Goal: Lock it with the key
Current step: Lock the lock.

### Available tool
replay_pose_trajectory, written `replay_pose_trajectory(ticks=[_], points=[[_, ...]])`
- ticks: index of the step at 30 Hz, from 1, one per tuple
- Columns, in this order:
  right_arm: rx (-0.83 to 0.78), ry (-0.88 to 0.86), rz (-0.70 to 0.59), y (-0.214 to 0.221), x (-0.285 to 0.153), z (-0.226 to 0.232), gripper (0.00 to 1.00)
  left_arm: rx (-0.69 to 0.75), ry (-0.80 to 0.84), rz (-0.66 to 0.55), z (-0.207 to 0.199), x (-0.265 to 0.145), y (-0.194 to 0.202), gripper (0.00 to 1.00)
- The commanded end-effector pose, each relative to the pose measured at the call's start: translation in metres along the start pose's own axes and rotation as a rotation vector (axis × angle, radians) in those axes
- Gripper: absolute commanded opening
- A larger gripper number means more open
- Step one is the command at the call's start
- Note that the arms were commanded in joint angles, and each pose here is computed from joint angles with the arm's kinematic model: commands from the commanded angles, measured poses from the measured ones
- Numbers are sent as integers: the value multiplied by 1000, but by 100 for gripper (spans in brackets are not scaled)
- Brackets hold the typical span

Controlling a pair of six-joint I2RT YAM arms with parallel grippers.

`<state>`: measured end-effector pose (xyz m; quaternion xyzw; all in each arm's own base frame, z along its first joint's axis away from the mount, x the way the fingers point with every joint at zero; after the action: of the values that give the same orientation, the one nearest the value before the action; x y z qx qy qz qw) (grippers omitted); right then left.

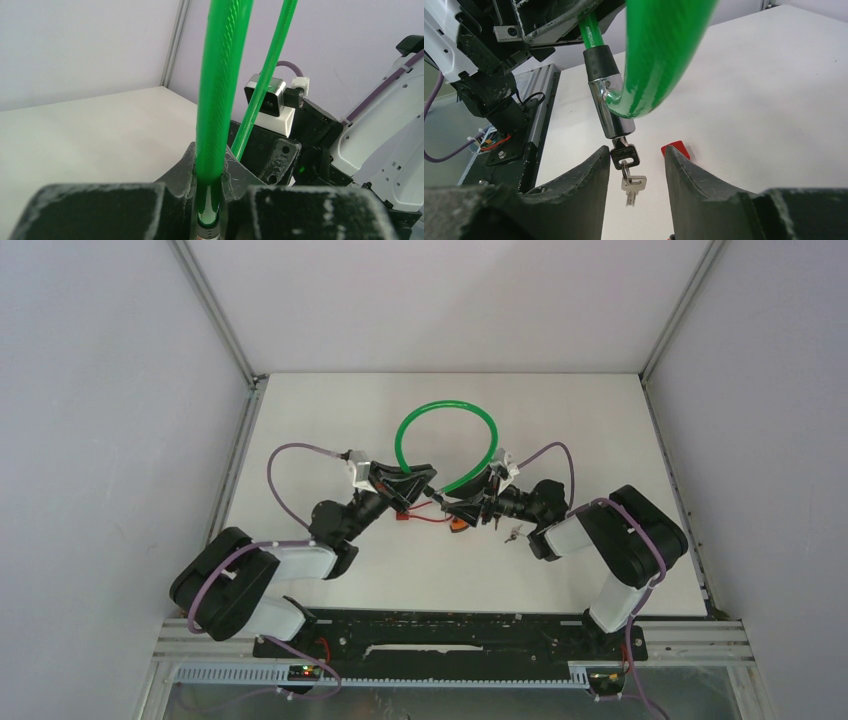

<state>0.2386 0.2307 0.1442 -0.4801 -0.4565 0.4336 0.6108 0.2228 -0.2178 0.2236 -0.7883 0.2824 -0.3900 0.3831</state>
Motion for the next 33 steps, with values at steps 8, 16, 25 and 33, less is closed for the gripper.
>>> replay_pose_trajectory(ticks=[8,16,25,33], points=[[-62,-56,-19,-5,9,4,57,2,200,-132,-34,21,-40,0],[-65,-65,-20,-6,9,6,56,2,205,-151,-38,20,-45,0],[-78,-95,-21,-7,12,11,40,-11,214,-171,-40,26,-52,0],[-99,-73,-36,-12,11,10,17,-19,194,-184,-37,30,-53,0]])
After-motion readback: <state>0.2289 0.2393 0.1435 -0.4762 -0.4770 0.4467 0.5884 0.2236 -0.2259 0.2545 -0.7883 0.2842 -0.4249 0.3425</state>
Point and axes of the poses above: each gripper's point midway between its finger pads, its own x axis out along the fingers, its own z axis along the line the jaws close on, y = z × x, the point moved 8 cm from there along -x, back along the fingers, and after that the axes turned 6 degrees about -x, right-handed, at the moved point
